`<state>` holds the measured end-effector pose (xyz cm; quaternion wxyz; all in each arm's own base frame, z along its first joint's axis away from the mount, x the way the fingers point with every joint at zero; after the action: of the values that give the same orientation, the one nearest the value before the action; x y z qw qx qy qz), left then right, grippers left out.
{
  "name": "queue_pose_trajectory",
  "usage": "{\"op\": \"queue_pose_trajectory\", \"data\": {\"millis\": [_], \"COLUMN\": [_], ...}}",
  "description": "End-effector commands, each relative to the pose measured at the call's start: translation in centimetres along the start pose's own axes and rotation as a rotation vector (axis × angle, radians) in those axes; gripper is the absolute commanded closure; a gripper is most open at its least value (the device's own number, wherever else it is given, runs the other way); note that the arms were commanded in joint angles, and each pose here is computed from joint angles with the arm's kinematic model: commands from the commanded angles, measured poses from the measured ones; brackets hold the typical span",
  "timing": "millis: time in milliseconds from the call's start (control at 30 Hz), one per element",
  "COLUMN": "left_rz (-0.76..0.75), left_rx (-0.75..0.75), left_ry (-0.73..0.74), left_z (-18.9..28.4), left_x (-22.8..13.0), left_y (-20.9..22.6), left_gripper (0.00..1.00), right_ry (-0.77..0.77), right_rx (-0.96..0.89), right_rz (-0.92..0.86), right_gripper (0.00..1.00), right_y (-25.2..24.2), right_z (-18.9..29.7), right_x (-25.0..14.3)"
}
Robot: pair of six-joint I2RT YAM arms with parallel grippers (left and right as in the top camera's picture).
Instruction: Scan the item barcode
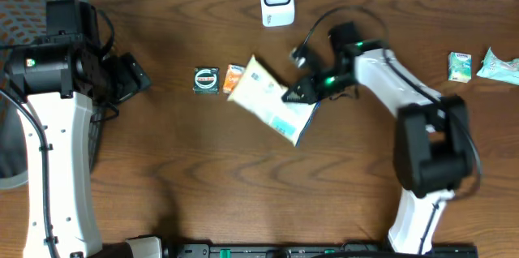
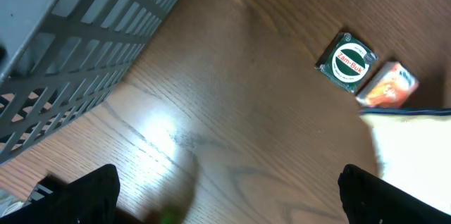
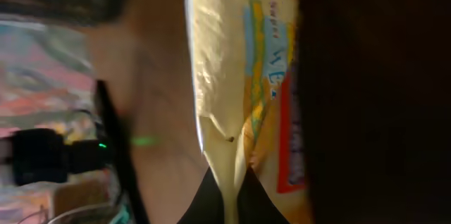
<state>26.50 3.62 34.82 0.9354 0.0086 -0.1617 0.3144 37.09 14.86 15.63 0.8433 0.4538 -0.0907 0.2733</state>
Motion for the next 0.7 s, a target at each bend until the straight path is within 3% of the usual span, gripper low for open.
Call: {"op": "queue_pose_trajectory", "data": {"millis": [0, 200, 400, 467, 500, 667], "left_rz": [0.006, 0.006, 0.006, 0.006, 0.006, 0.006], "left_rx": [0.013, 0.013, 0.013, 0.012, 0.013, 0.012], "left_ry": [0.009, 0.009, 0.009, 0.009, 0.009, 0.009], "left_z": [-0.3, -0.3, -0.3, -0.3, -0.3, -0.3], "left_x": [0.0, 0.0, 0.0, 0.0, 0.0, 0.0], "left_y": [0.1, 0.1, 0.1, 0.1, 0.1, 0.1], "left_gripper": [0.02, 0.02, 0.02, 0.02, 0.02, 0.02], "right_ry": [-0.164, -0.193, -0.101, -0.049, -0.016, 0.133], "right_rx": [0.102, 0.027, -0.142, -0.238, -0.279, -0.44], "right_rz": [0.188, 0.252, 0.161, 0.119, 0.108, 0.114], "right_gripper": [0.99, 0.99, 0.98, 0.63, 0.5, 0.13], "right_y": [5.7, 8.3, 6.7, 6.1, 5.9, 6.5], "right_z": [5.0, 7.1, 6.6, 6.3, 6.0, 4.2], "right_x": [1.7, 1.7, 0.7, 0.3, 0.0, -1.0]}}
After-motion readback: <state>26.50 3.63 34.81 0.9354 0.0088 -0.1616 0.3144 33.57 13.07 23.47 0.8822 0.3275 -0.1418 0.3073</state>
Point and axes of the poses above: each gripper's point midway between its finger pads, its own z axis back along the fingers, its own y axis along the line the jaws close on, x = y × z, the point moved 10 cm from there along z, back along the fingers, and after that the axes turned 2 degrees about z, right-handed, at the moved point
